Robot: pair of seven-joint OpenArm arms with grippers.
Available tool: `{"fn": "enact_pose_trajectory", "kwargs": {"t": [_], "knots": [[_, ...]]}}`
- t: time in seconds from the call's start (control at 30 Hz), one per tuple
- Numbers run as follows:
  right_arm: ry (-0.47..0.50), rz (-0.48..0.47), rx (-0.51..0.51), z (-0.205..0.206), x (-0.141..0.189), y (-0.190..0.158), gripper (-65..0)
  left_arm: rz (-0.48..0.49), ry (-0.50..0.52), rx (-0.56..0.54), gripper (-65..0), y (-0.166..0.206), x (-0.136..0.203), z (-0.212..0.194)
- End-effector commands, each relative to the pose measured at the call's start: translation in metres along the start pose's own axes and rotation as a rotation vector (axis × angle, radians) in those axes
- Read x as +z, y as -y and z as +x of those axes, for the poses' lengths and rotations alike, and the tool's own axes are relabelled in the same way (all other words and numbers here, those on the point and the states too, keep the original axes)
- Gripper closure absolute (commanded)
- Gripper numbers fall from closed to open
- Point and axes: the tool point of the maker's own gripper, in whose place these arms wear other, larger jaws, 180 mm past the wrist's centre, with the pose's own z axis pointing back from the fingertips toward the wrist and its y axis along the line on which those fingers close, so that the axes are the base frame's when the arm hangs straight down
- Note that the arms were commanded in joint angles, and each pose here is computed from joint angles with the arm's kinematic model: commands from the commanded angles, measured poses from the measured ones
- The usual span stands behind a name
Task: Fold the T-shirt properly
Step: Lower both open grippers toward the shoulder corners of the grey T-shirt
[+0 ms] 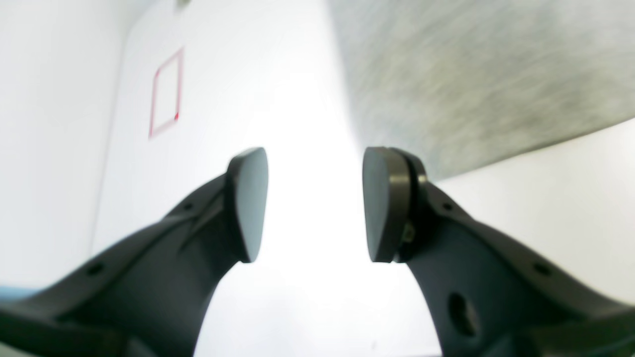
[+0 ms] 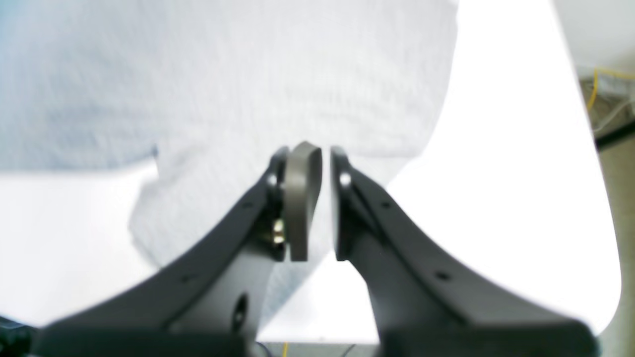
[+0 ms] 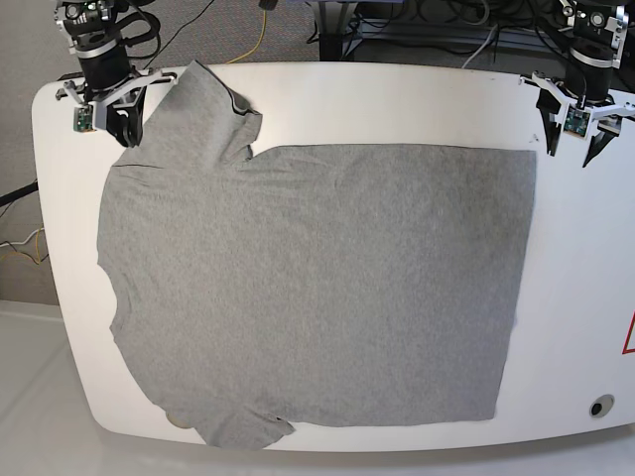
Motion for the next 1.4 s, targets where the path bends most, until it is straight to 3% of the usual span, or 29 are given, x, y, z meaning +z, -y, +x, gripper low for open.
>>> {"fn": "enact_pose_trajectory", "kwargs": {"t": [0.0, 0.2, 0.6, 0.8, 1.0, 1.37], "knots": [[0.006, -0.027, -0.029, 0.009, -0.001, 0.009, -14.3, 0.044, 0.054, 0.01, -29.3, -0.012, 0.0, 0.014], [0.01, -0.08, -0.044, 0.011, 0.0, 0.017, -22.5, 0.053, 0.063, 0.045, -29.1, -0.01, -0.005, 0.017], [-0.065, -0.113, -0.129, -0.011, 0.002, 0.018, -19.3, 0.038, 0.046, 0.272, -28.0, -0.008, -0.029, 0.017], [-0.113, -0.16, 0.007, -0.025, -0.001, 0.032, -26.3, 0.065, 0.008, 0.345, -28.1, -0.02, -0.054, 0.009], [-0.134, -0.175, 0.129, -0.028, -0.009, 0.034, -28.0, 0.074, -0.012, 0.338, -27.9, -0.021, -0.057, 0.004], [-0.137, -0.161, 0.101, -0.028, -0.009, 0.043, -26.9, 0.067, -0.011, 0.329, -28.9, -0.018, -0.052, 0.0]]}}
